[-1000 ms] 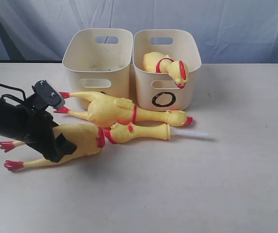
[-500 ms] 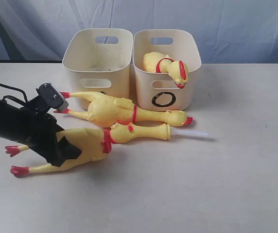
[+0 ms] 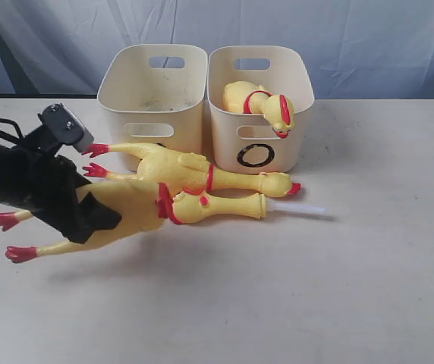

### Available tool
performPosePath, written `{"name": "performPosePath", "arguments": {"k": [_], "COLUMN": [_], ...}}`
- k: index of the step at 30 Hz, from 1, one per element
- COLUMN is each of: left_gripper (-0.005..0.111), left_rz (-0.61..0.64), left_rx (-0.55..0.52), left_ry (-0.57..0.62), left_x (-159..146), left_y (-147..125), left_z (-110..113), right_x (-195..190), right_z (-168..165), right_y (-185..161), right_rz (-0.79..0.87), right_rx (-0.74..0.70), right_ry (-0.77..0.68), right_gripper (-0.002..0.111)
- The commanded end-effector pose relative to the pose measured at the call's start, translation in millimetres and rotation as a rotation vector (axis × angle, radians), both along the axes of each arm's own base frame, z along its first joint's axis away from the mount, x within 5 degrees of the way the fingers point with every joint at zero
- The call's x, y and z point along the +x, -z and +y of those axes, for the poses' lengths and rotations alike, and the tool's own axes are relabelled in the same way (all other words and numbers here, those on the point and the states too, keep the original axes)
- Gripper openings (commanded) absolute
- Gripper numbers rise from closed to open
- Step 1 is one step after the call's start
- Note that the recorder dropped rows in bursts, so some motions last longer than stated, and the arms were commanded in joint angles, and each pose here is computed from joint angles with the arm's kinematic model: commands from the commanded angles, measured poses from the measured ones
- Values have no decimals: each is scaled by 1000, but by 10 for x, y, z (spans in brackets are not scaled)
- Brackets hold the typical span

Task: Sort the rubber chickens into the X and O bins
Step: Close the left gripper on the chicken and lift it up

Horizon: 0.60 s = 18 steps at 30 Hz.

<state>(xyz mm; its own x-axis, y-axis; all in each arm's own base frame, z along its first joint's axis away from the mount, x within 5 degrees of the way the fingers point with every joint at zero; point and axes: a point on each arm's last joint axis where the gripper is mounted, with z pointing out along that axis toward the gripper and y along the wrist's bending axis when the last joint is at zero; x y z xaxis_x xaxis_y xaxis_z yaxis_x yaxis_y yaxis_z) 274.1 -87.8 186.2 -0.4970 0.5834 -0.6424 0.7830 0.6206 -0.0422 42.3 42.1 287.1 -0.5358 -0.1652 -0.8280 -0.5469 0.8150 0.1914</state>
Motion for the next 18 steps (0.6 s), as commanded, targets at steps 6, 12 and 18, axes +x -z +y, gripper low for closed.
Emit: {"name": "performPosePath", "arguments": {"k": [6, 12, 18], "left_gripper": [0, 0, 0], "left_rz": [-200, -349, -392], "left_rx": [-231, -357, -404], "left_ry": [-411, -495, -505], "left_x": [29, 344, 788], "left_y": [-666, -1256, -1505], "left_z": [99, 85, 9], "right_x": [-4, -4, -2], "right_z": [-7, -7, -5], "right_y": [14, 14, 9], "right_rz": [-6, -6, -10], "right_rx": [-7, -7, -3], "right_ry": [0, 0, 1], "right_gripper": [-1, -1, -1]}}
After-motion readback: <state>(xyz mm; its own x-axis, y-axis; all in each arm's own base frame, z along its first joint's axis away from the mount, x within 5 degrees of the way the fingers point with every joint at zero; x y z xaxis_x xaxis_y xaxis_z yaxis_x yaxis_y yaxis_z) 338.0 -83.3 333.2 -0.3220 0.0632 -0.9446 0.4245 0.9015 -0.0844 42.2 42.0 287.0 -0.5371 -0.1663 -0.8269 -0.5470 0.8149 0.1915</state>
